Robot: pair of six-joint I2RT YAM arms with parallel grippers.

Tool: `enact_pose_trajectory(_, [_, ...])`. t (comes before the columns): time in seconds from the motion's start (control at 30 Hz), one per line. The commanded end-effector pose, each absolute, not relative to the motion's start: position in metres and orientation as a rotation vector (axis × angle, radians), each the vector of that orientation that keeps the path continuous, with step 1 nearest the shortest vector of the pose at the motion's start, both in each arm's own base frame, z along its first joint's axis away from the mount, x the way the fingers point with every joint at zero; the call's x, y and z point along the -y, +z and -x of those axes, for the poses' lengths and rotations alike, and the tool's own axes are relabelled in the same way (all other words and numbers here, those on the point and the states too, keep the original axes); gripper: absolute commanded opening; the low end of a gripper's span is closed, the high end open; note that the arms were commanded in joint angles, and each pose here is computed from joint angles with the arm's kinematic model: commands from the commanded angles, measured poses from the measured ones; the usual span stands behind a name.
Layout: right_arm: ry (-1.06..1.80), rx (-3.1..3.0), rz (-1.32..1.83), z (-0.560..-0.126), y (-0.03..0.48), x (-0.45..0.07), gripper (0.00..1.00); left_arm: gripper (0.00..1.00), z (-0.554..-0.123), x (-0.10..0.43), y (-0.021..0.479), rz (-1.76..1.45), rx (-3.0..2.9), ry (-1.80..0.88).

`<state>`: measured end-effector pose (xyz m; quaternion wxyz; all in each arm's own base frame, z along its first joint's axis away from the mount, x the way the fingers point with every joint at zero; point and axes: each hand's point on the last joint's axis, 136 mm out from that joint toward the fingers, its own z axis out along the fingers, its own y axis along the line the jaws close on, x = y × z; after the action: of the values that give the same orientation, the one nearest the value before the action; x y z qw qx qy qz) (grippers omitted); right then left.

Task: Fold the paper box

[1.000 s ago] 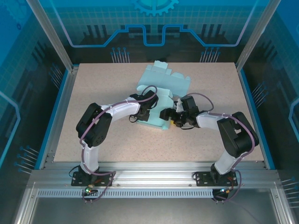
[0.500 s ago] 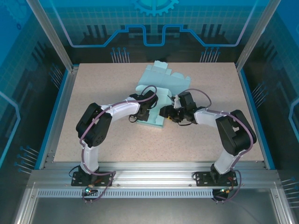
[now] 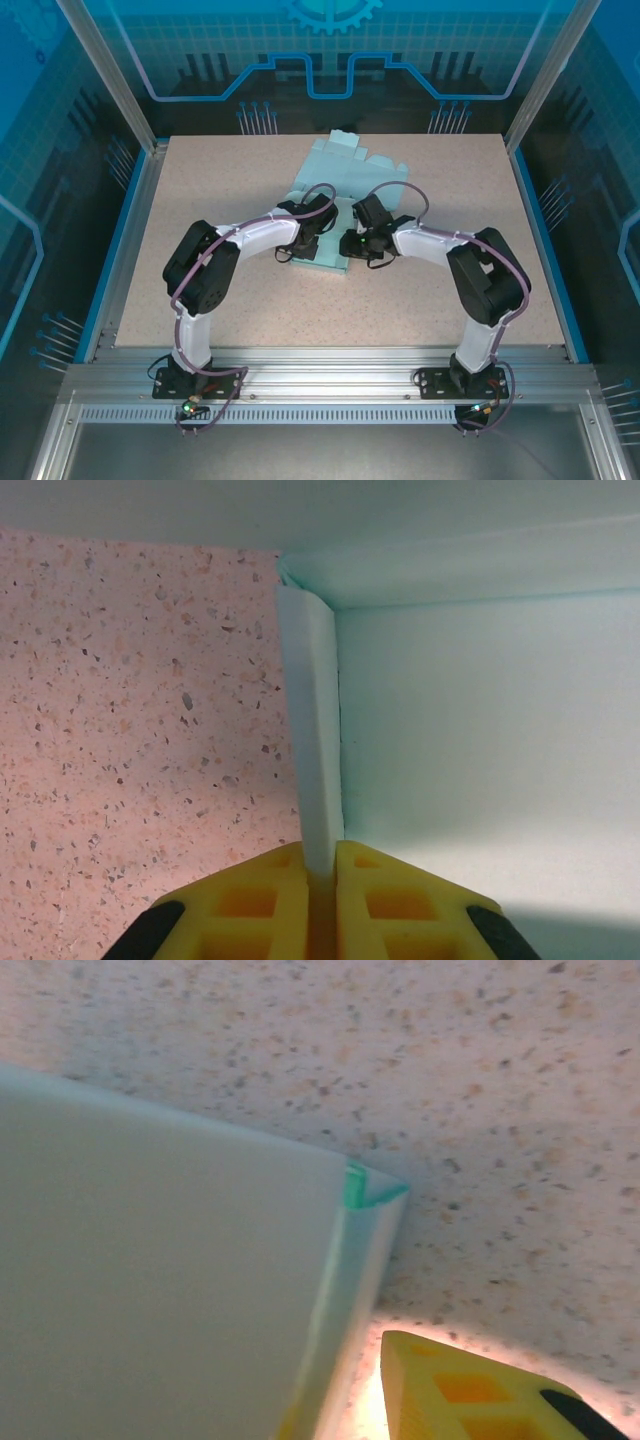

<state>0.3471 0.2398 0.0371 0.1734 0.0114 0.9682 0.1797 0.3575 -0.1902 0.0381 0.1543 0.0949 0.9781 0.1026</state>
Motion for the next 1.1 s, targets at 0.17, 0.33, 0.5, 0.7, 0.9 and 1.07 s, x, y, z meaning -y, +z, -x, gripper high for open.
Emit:
enact_pose_trajectory(0.17, [0.065, -2.839, 0.028, -0.330, -0.001, -0.203, 0.20, 0.15, -0.351, 0.202, 0.046, -0.259, -2.817, 0.213])
enact_pose_trajectory(0.33, [-0.099, -2.864, 0.036, -0.328, -0.014, -0.187, 0.18, 0.34, -0.351, 0.203, 0.066, -0.212, -2.782, 0.148])
enact_pose_trajectory(0.5, [-0.172, -2.869, 0.052, -0.326, -0.020, -0.180, 0.19, 0.47, -0.350, 0.201, 0.100, -0.122, -2.707, 0.030])
enact_pose_trajectory(0.7, [-0.223, -2.853, 0.086, -0.327, -0.018, -0.178, 0.15, 0.65, -0.350, 0.174, 0.146, 0.084, -2.553, -0.135])
enact_pose_trajectory(0.9, [-0.171, -2.837, 0.175, -0.326, -0.012, -0.186, 0.15, 0.76, -0.371, 0.157, 0.190, -0.105, -2.305, -0.242])
enact_pose_trajectory(1.07, [-0.121, -2.849, 0.239, -0.324, -0.013, -0.193, 0.15, 0.84, -0.380, 0.184, 0.206, -0.599, -2.133, -0.209])
